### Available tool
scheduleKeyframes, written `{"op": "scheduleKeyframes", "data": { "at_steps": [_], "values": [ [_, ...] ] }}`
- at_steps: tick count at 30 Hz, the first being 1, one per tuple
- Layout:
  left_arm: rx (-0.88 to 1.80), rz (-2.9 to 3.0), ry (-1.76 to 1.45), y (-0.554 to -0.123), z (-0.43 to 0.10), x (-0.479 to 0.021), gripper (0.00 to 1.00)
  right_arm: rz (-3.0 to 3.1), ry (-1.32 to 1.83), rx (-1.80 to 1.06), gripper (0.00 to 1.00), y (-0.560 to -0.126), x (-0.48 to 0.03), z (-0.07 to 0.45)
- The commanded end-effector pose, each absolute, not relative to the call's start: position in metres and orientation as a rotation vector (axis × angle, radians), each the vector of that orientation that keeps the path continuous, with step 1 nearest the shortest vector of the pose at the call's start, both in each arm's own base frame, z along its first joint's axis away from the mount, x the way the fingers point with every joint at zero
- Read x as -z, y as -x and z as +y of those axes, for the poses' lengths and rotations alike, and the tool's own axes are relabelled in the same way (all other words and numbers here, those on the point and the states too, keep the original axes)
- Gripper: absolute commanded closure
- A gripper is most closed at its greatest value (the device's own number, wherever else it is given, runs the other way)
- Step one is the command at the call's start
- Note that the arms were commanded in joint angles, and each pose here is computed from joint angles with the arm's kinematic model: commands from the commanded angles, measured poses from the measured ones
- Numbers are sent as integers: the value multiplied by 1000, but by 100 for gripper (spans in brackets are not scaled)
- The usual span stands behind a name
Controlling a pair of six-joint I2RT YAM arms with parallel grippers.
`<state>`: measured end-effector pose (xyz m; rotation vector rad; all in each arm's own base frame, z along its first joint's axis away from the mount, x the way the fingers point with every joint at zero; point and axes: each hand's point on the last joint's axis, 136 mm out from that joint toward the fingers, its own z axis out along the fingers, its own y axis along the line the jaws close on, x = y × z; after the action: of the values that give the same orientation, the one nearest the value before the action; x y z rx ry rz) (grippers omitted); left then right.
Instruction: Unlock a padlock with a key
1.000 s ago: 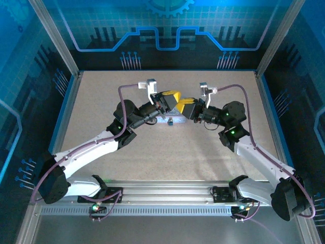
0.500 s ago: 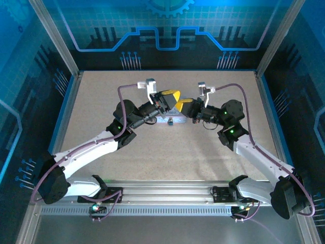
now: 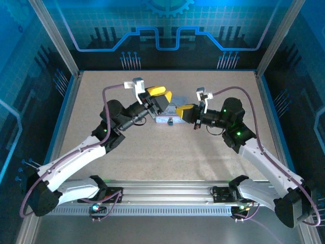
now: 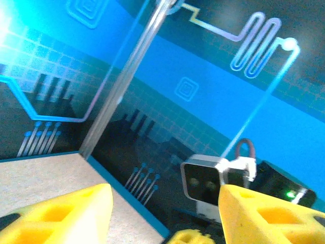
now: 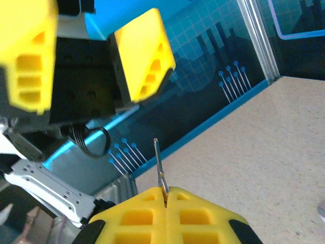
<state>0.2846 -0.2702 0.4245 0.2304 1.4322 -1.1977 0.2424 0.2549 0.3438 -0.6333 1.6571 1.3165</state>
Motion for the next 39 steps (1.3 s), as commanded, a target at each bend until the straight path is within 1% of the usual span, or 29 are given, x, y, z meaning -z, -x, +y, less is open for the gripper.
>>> {"op": "scheduleKeyframes", "data": {
  "at_steps": [1, 5, 8, 9, 12, 18, 24, 30, 39],
  "values": [
    [1117, 1533, -193, -291, -253, -412, 37, 1733, 686, -1166, 100, -243, -328, 243],
    [1024, 1715, -167, -301, -244, -376, 35, 1848, 652, -1026, 100, -251, -309, 225],
    [911, 1870, -208, -307, -246, -343, 31, 1975, 563, -883, 100, -261, -287, 202],
    [863, 1915, -228, -310, -249, -331, 28, 2028, 521, -813, 100, -265, -277, 191],
    [759, 2021, -293, -320, -264, -300, 25, 2160, 412, -660, 100, -272, -252, 164],
    [644, 2246, -350, -355, -304, -247, 24, 2296, 232, -540, 100, -270, -220, 132],
    [598, 2393, -407, -389, -345, -205, 25, 2382, 159, -434, 100, -262, -194, 112],
    [511, 2499, -437, -413, -363, -167, 24, 2395, 108, -359, 100, -255, -186, 95],
    [468, 2597, -455, -429, -381, -124, 24, 2417, 83, -305, 100, -253, -180, 83]
  ]
}}
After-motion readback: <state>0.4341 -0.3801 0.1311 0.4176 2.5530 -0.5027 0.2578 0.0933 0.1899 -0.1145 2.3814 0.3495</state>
